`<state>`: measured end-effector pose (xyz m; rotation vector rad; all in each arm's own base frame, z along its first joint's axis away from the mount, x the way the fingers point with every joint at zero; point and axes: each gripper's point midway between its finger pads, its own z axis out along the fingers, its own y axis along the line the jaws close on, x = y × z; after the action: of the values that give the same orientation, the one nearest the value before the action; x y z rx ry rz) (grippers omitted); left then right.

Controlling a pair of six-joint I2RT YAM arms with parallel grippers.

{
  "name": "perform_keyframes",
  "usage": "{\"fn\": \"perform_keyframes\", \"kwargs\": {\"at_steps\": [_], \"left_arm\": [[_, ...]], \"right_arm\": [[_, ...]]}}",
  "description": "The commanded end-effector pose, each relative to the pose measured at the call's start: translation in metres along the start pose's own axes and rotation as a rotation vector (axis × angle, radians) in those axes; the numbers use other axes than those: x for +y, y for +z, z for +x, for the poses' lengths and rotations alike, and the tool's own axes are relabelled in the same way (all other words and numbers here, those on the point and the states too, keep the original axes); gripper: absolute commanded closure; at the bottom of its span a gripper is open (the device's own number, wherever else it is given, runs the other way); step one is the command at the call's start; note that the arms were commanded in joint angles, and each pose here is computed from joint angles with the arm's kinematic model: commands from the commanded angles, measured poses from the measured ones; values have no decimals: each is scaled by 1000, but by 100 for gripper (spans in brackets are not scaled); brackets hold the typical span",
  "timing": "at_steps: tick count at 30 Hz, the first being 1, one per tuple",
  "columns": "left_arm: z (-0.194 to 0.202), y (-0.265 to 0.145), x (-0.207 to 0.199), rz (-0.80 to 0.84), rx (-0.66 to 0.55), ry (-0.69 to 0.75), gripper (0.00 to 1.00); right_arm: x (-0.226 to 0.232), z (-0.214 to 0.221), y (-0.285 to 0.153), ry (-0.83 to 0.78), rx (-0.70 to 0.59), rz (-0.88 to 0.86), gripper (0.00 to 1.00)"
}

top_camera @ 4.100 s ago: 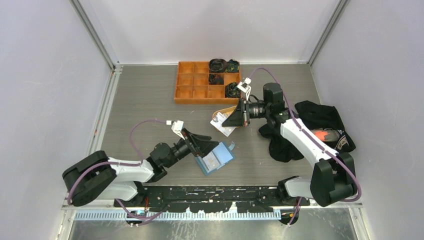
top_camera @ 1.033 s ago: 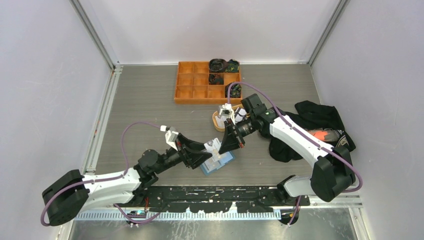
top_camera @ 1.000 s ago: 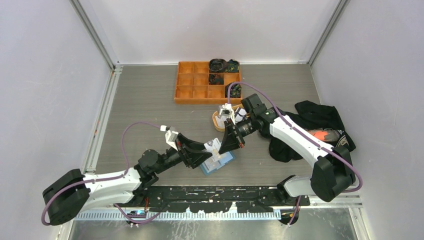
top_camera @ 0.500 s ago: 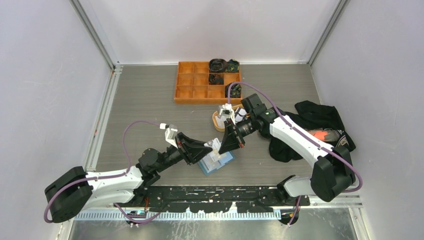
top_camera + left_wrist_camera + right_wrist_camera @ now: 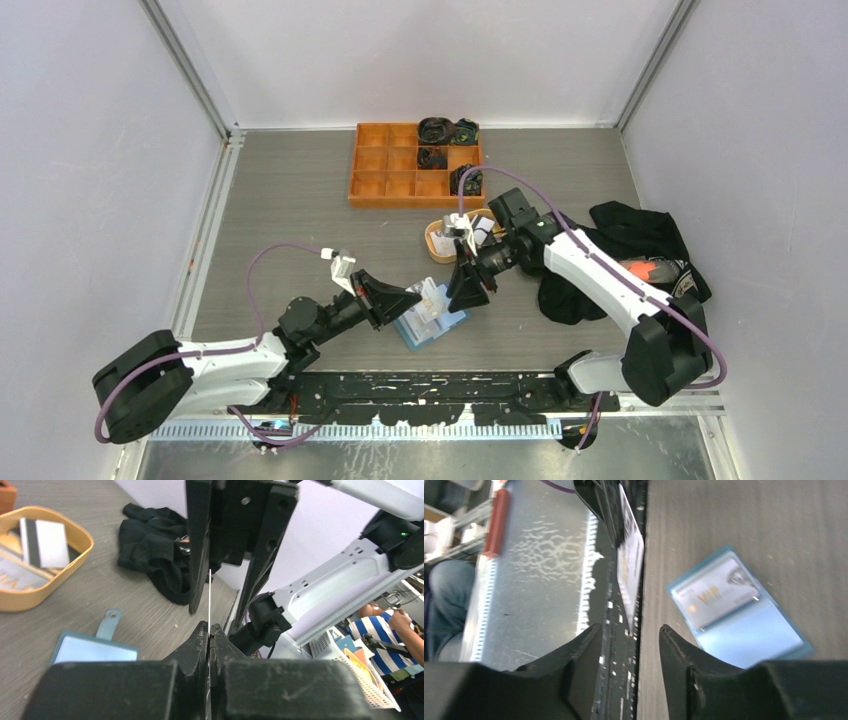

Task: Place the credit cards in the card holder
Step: Pick up the credit card from the storage box, then insert the credit card into the card holder.

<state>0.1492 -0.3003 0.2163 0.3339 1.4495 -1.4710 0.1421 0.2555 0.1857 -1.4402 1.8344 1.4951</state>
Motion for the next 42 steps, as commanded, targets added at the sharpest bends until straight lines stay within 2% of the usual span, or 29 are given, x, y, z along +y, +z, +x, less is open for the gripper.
{"fn": "perform_keyframes", "kwargs": {"at_steps": [1, 7, 12, 17, 20, 24, 28, 42], "left_arm": [[-2, -12, 13, -70, -19, -59, 100], [9, -27, 25, -171, 36, -120, 100], [13, -34, 32, -229, 46, -156, 100], [18, -34, 39, -254, 56, -177, 100], [24, -29, 43, -267, 74, -187, 100], [27, -23, 46, -264, 78, -196, 100], [28, -22, 48, -267, 77, -203, 100], [13, -29, 53, -315, 4, -206, 100]], "right_arm": [[-12, -9, -32, -184, 5, 164, 45], [-23, 21, -46, -434, 85, 249, 20], [-37, 49, -50, -574, 229, 232, 11], [-48, 58, -50, -689, 354, 208, 3], [-58, 57, -49, -727, 407, 205, 1], [-63, 54, -39, -702, 384, 167, 3], [-66, 75, -32, -654, 395, 156, 4], [-75, 95, -32, -620, 452, 172, 4]]}}
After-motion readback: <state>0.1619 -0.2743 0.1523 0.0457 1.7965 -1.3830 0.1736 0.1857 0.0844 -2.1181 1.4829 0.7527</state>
